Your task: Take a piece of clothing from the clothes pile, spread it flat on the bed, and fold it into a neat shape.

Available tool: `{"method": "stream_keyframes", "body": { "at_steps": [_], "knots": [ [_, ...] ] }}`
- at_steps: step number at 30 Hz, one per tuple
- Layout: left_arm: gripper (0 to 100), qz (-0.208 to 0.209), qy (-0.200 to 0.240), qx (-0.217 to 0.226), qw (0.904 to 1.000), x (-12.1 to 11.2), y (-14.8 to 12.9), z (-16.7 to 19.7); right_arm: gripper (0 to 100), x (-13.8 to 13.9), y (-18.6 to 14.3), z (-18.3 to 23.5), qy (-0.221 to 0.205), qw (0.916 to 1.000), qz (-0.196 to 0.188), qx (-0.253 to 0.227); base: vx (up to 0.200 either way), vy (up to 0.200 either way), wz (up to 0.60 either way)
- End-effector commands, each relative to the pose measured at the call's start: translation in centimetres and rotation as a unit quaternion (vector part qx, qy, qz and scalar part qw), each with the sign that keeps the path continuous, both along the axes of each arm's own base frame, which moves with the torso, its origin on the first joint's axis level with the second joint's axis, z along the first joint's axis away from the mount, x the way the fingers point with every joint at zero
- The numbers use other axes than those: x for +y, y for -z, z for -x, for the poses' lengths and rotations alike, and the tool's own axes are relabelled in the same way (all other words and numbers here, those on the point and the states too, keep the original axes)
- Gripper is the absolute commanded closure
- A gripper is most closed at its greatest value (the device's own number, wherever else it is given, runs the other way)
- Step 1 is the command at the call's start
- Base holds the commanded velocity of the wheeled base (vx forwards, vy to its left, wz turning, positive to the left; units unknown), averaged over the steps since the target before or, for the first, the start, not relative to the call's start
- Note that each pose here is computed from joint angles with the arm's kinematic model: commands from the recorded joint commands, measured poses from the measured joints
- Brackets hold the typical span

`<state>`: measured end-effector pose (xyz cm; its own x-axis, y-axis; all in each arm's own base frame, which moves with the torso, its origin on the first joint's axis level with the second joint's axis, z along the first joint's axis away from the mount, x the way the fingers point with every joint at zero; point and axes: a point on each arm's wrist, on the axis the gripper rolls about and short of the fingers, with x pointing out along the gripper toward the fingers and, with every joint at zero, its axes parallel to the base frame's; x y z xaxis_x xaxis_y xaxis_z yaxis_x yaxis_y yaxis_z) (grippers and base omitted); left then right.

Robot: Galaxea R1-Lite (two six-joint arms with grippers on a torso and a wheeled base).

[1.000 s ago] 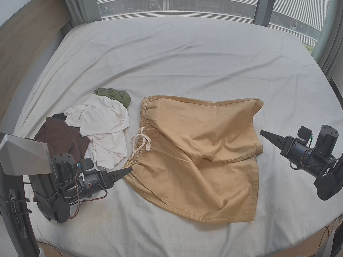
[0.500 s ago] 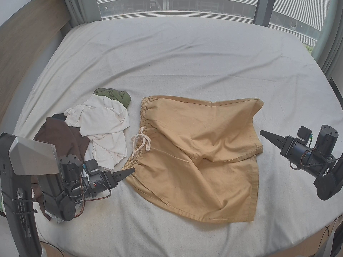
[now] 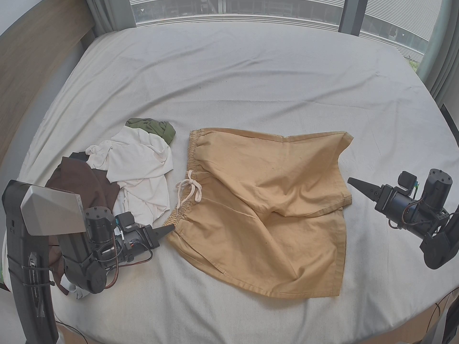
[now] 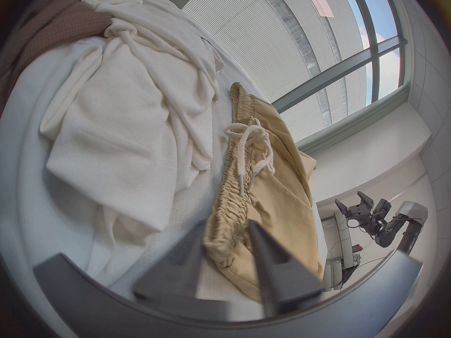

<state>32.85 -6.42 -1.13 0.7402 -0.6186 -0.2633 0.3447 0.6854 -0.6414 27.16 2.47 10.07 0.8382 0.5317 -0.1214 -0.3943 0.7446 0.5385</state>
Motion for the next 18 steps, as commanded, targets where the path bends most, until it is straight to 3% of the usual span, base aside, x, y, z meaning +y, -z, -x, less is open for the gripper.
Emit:
{"method": "stream_keyframes", "body": {
  "at_steps": [1, 2, 3, 6, 9, 10, 18],
  "knots": [
    [100, 0.0, -0.002, -0.002, 1.0, 0.1, 0.0, -0.1, 0, -0.1, 2.6, 1.2, -0.01, 0.9976, 0.043, 0.053, 0.0, 0.0, 0.0],
    [100, 0.0, -0.002, -0.002, 1.0, 0.1, 0.0, -0.1, 0, -0.1, 2.6, 1.2, -0.01, 0.9976, 0.043, 0.053, 0.0, 0.0, 0.0],
    [100, -0.001, -0.001, -0.001, 1.0, 0.1, 0.1, 0.0, 0, -0.1, 4.1, 2.0, -0.022, 0.9927, 0.08, 0.088, 0.0, 0.0, 0.0],
    [100, -0.001, 0.001, -0.003, 1.0, 0.0, 0.0, 0.0, 0, -0.1, 5.6, 3.1, -0.041, 0.9837, 0.117, 0.13, 0.0, 0.0, 0.0],
    [100, -0.002, 0.002, -0.003, 1.0, -0.1, 0.0, 0.0, 0, -0.1, 6.2, 3.7, -0.05, 0.9793, 0.126, 0.151, 0.0, 0.0, 0.0],
    [100, -0.003, 0.002, -0.004, 1.0, -0.1, -0.1, 0.0, 0, 0.0, 6.7, 4.5, -0.058, 0.974, 0.131, 0.175, 0.0, 0.0, 0.0],
    [100, -0.004, 0.003, -0.004, 1.0, -0.1, -0.1, 0.1, 0, 0.9, 8.2, 6.8, -0.1, 0.954, 0.154, 0.237, 0.0, 0.0, 0.0]
  ]
}}
